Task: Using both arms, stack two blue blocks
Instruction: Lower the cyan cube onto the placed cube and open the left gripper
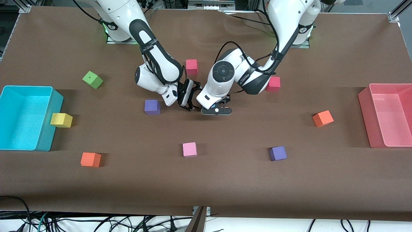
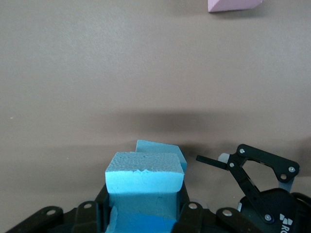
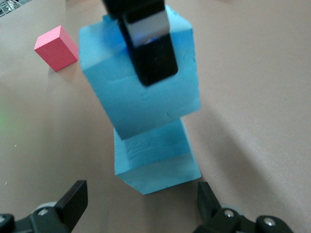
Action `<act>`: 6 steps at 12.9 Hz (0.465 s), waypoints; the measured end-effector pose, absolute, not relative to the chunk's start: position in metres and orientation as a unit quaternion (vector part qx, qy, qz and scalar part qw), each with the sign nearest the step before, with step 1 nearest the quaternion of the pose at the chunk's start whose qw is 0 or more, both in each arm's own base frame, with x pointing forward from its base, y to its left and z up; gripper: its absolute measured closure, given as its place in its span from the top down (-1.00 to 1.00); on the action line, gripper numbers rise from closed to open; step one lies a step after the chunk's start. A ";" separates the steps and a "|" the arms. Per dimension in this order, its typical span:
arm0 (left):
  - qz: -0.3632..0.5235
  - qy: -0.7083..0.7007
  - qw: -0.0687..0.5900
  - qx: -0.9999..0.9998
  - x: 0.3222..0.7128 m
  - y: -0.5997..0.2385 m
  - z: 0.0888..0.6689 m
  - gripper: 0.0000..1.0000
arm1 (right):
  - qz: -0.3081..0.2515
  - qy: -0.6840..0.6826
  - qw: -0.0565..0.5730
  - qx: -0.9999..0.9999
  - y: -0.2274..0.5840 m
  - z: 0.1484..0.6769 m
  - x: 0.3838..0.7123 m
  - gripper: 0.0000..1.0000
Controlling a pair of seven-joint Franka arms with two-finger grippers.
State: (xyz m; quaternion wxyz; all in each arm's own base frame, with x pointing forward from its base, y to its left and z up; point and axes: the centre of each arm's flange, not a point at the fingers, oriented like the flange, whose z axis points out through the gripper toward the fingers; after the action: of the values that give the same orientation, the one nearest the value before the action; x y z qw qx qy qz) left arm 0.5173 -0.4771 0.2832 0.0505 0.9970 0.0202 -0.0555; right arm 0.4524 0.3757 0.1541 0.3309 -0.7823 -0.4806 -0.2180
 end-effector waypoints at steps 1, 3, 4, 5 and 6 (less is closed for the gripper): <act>-0.057 0.017 0.050 0.997 0.514 -0.480 0.282 0.07 | -0.218 -0.481 0.331 -0.782 0.376 0.154 0.453 1.00; -0.057 0.013 0.050 0.997 0.510 -0.485 0.282 0.07 | -0.218 -0.480 0.331 -0.783 0.375 0.154 0.453 1.00; -0.058 0.012 0.050 0.997 0.509 -0.486 0.282 0.07 | -0.218 -0.480 0.331 -0.783 0.375 0.154 0.453 1.00; -0.058 0.011 0.050 0.997 0.508 -0.487 0.281 0.07 | -0.218 -0.480 0.331 -0.783 0.375 0.154 0.453 1.00; -0.059 0.010 0.049 0.997 0.507 -0.487 0.280 0.07 | -0.218 -0.480 0.331 -0.783 0.375 0.154 0.453 1.00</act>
State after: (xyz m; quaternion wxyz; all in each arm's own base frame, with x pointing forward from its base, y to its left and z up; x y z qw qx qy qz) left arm 0.5069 -0.4870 0.2805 0.0491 0.9970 0.0103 -0.0586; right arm 0.4529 0.3751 0.1540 0.3306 -0.7827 -0.4801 -0.2182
